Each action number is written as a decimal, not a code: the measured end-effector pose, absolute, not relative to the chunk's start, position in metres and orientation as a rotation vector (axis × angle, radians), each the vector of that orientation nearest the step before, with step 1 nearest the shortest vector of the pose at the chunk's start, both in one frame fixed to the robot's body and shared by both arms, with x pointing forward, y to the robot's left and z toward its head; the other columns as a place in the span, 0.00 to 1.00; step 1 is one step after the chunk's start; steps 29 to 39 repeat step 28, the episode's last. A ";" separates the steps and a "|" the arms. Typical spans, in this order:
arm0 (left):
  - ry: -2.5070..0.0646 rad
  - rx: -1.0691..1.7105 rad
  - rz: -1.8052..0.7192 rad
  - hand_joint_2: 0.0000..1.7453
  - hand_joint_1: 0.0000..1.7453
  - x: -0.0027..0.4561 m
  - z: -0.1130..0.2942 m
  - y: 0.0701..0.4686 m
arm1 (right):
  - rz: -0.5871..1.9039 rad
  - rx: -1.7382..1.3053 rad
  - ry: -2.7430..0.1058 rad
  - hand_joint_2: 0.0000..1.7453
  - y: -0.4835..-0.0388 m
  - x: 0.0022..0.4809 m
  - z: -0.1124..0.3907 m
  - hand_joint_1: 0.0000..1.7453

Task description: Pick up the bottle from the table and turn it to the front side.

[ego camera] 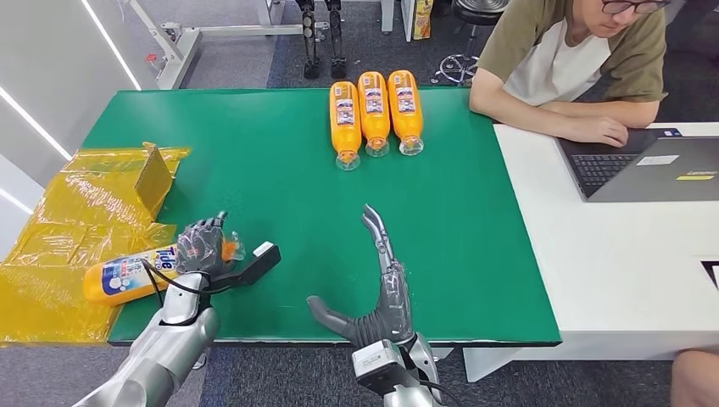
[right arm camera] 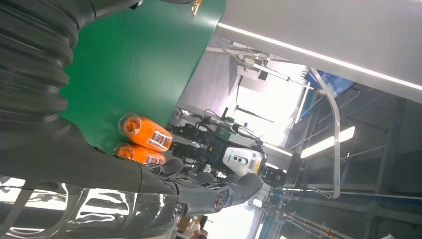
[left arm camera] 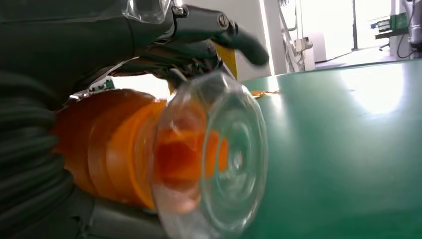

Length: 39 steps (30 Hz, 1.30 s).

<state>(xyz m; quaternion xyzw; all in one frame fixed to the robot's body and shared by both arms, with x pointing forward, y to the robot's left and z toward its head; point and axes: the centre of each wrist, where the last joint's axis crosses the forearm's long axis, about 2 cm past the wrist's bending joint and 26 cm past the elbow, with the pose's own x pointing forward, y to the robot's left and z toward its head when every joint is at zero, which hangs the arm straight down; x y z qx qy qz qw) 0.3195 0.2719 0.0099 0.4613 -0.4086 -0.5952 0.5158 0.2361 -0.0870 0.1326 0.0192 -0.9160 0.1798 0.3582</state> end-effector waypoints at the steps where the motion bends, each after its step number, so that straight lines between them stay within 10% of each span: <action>1: -0.992 1.091 -1.424 1.00 0.00 0.319 0.010 0.272 | 0.464 0.050 -2.363 1.00 -0.087 0.236 0.133 0.00; 26: -1.464 -0.354 -0.770 1.00 0.00 0.366 0.050 0.260 | 0.459 0.097 -2.342 1.00 -0.087 0.239 0.122 0.00; 39: -1.544 -0.413 -0.672 1.00 0.00 0.371 0.059 0.259 | 0.459 0.098 -2.339 1.00 -0.087 0.239 0.121 0.00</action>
